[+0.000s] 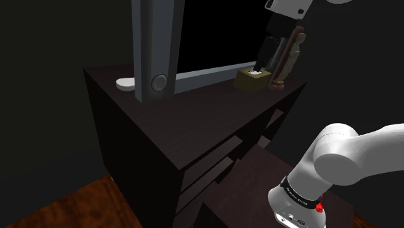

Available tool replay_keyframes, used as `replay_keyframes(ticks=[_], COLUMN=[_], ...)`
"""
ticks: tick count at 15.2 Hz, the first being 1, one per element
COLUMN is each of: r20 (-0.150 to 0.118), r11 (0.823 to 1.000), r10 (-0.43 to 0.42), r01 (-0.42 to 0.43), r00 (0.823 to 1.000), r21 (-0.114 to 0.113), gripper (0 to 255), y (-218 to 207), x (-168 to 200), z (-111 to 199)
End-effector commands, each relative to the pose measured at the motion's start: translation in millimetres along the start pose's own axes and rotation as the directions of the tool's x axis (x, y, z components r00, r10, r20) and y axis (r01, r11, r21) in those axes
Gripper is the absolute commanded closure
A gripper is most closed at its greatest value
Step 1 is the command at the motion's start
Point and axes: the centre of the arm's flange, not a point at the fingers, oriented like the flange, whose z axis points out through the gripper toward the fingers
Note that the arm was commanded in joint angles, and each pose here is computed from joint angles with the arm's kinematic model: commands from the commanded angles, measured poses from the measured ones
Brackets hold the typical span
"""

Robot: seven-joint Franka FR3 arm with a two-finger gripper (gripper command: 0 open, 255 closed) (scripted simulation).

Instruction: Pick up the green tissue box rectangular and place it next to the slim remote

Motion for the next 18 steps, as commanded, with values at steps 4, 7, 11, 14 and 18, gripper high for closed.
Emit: replay_keyframes(ticks=[4, 7, 11, 14, 18], r20=[-0.044, -0.079, -0.111, -0.122, -0.124], r11=[0.987, 0.949, 0.861, 0.77, 0.715], r10=[0.153, 0.304, 0.495, 0.625, 0.687], r01=[-0.151, -0.295, -0.47, -0.584, -0.635], r00=[0.987, 0.949, 0.862, 0.771, 0.716], r21=[0.052, 0.109, 0.193, 0.257, 0.291], gripper=[0, 0, 0, 0, 0], y=[43, 86, 144, 185, 204], x=[8, 10, 1, -12, -19], z=[-4, -5, -4, 0, 13])
